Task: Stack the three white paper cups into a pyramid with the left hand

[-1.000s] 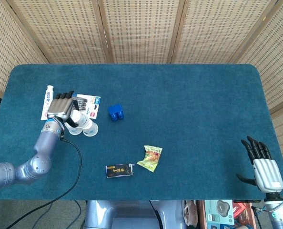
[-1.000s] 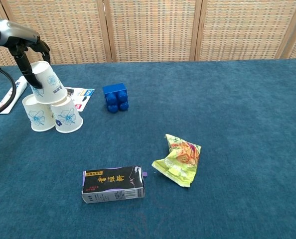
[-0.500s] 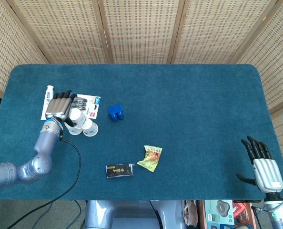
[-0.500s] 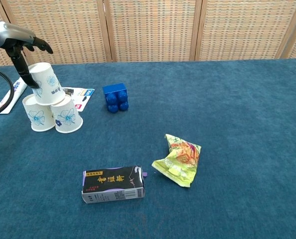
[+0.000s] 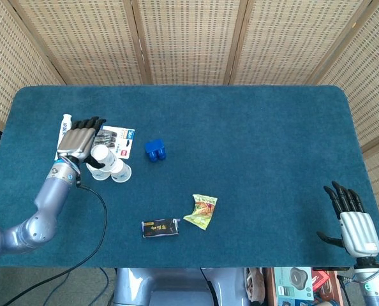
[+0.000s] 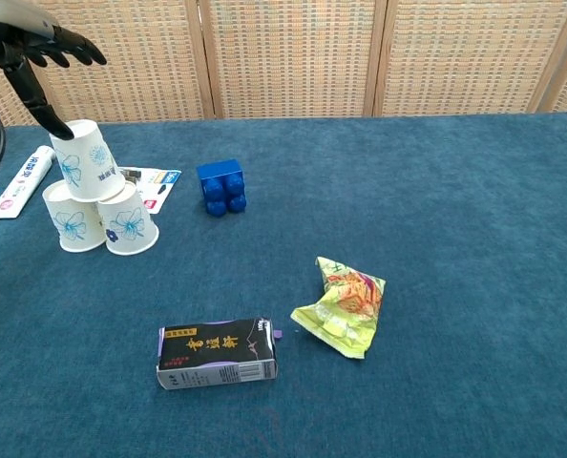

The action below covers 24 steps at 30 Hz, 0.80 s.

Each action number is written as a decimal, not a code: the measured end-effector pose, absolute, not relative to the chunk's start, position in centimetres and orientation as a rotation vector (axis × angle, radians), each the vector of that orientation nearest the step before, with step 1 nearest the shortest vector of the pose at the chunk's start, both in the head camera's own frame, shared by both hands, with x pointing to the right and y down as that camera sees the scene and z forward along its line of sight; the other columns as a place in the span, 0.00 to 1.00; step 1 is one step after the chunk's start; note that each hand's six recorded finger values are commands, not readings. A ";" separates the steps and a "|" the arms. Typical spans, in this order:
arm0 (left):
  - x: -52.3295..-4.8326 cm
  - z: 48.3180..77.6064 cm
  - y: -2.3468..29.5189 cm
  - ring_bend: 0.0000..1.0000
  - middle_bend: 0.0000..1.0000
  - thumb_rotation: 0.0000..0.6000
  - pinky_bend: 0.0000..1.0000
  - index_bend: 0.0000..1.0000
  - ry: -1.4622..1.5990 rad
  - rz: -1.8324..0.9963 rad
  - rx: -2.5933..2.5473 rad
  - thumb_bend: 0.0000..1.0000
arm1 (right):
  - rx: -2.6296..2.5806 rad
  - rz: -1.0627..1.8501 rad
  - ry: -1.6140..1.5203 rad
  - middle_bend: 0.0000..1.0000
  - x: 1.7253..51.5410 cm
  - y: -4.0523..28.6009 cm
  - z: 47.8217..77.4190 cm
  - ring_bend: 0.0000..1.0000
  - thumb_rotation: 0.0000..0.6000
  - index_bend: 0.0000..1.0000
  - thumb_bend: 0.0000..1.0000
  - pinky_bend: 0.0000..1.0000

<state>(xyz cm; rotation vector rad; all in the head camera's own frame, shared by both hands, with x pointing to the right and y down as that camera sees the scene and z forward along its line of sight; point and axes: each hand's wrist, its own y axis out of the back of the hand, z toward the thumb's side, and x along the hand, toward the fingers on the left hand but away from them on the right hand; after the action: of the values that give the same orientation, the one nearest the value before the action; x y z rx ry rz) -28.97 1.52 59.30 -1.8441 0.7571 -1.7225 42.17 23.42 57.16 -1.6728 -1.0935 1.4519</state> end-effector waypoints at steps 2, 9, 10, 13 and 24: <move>-28.8 58.0 2.3 0.00 0.00 1.00 0.00 0.03 0.743 -1.696 -1.879 0.16 | -1.672 1.450 -1.093 0.00 42.1 23.4 57.1 0.00 1.00 0.00 0.00 0.00; -29.4 54.8 5.8 0.00 0.00 1.00 0.00 0.00 0.719 -1.547 -1.927 0.16 | -1.667 1.444 -1.087 0.00 41.9 23.5 57.0 0.00 1.00 0.00 0.00 0.00; -29.7 54.6 6.2 0.00 0.00 1.00 0.00 0.00 0.720 -1.525 -1.915 0.16 | -1.666 1.444 -1.085 0.00 41.9 23.5 57.0 0.00 1.00 0.00 0.00 0.00; -30.8 54.2 7.9 0.00 0.00 1.00 0.00 0.00 0.732 -1.444 -1.856 0.16 | -1.661 1.444 -1.078 0.00 41.8 23.5 57.1 0.00 1.00 0.00 0.00 0.00; -37.1 58.1 19.4 0.00 0.00 1.00 0.00 0.00 0.962 -1.316 -1.619 0.16 | -1.651 1.438 -1.053 0.00 41.1 23.6 57.6 0.00 1.00 0.00 0.00 0.00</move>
<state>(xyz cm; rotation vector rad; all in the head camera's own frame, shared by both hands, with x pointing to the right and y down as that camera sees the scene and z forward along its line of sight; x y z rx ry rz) -37.13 19.43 58.12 -1.6191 0.9621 -1.3163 41.12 23.60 57.59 -1.6509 -1.0526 1.4381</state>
